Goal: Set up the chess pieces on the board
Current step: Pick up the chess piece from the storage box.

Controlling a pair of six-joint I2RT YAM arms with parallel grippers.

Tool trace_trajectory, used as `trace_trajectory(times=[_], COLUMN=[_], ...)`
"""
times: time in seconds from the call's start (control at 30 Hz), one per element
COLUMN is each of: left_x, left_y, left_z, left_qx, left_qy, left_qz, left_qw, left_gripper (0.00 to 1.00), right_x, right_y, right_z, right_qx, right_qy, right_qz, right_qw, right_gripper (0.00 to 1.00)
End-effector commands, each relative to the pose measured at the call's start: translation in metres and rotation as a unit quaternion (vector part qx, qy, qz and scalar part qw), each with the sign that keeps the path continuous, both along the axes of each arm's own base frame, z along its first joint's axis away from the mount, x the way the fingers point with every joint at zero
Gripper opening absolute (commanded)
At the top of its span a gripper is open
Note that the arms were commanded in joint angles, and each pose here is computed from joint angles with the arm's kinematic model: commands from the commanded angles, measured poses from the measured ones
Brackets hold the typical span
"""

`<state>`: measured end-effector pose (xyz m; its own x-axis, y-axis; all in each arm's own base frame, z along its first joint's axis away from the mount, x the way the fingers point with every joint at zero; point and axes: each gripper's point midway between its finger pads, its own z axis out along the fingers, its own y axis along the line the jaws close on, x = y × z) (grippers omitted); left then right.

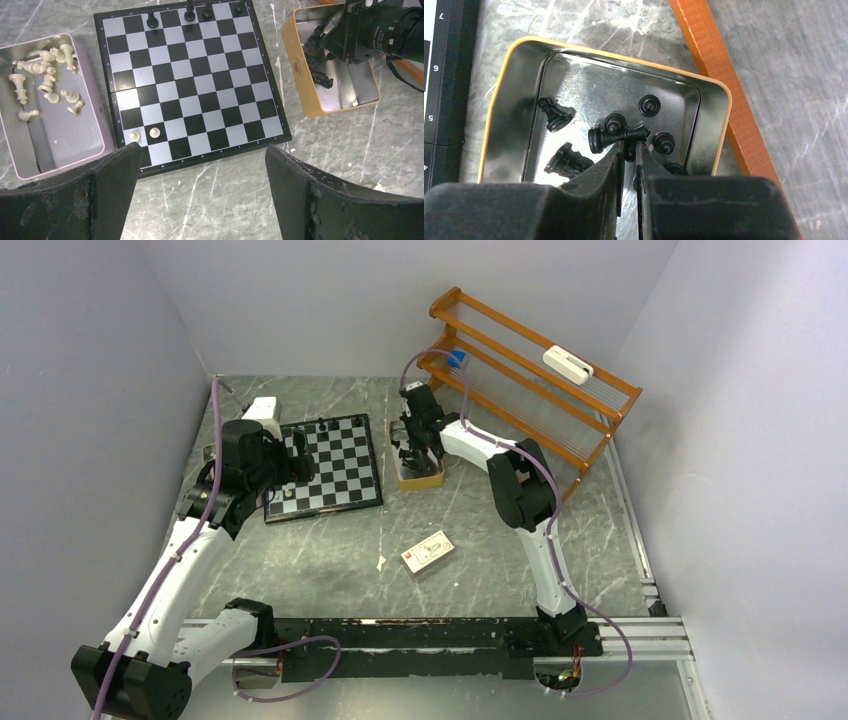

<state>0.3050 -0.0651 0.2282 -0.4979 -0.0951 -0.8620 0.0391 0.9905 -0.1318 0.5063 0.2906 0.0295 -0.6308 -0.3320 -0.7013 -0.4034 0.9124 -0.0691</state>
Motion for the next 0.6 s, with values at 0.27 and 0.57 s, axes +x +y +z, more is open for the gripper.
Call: trace_trajectory(times=[0.27,0.57], left_x=[0.0,0.001], left_y=[0.002,0.003], left_z=[0.005,0.005], left_qx=[-0.004,-0.004], left_qy=[-0.012,-0.013], left_qz=[0.005,0.007], left_qw=[1.0,1.0], left_gripper=[0.98,0.98], right_x=[0.009,0.007], right_y=[-0.001,0.019], right_z=[0.05,0.083], right_qx=[0.013,0.035], right_qy=[-0.035,-0.051], right_qz=[-0.009,-0.004], right_qw=[0.999,0.998], right_gripper=[0.12,0.11])
